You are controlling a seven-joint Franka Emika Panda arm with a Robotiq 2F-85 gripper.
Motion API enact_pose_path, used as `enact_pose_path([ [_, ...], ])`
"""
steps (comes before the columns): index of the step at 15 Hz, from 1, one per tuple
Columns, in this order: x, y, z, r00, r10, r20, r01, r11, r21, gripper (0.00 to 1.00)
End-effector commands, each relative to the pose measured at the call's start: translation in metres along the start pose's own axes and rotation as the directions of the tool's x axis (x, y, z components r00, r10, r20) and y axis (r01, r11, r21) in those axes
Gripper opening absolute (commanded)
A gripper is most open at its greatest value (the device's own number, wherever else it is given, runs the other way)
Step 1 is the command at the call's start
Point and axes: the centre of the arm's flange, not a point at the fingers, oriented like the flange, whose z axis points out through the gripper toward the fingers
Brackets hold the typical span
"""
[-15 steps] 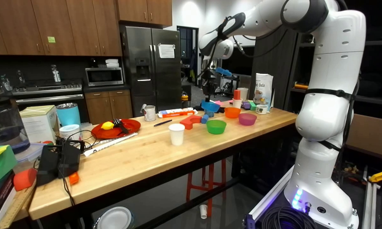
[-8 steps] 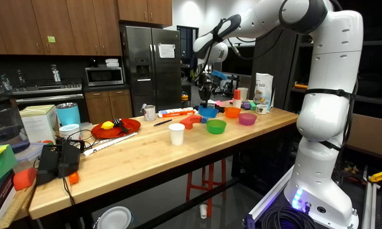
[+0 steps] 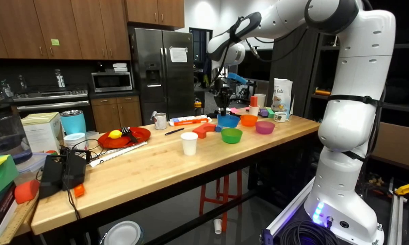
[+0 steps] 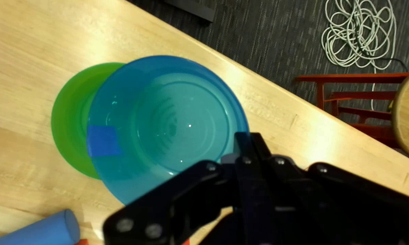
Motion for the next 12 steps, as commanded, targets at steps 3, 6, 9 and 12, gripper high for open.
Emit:
enact_pose_path([
  [3,-0.022,-0.002,-0.006,0.995,0.101,0.014,-0.102,0.995,0.011,0.01],
  [6,-0.014,0.033,-0.005,0.985,0.165,-0.042,-0.164,0.986,0.019,0.01],
  [9,-0.006,0.067,-0.012,0.979,0.188,-0.083,-0.187,0.982,0.027,0.01],
  [12,0.011,0.091,-0.011,0.982,0.161,-0.101,-0.157,0.986,0.049,0.01],
])
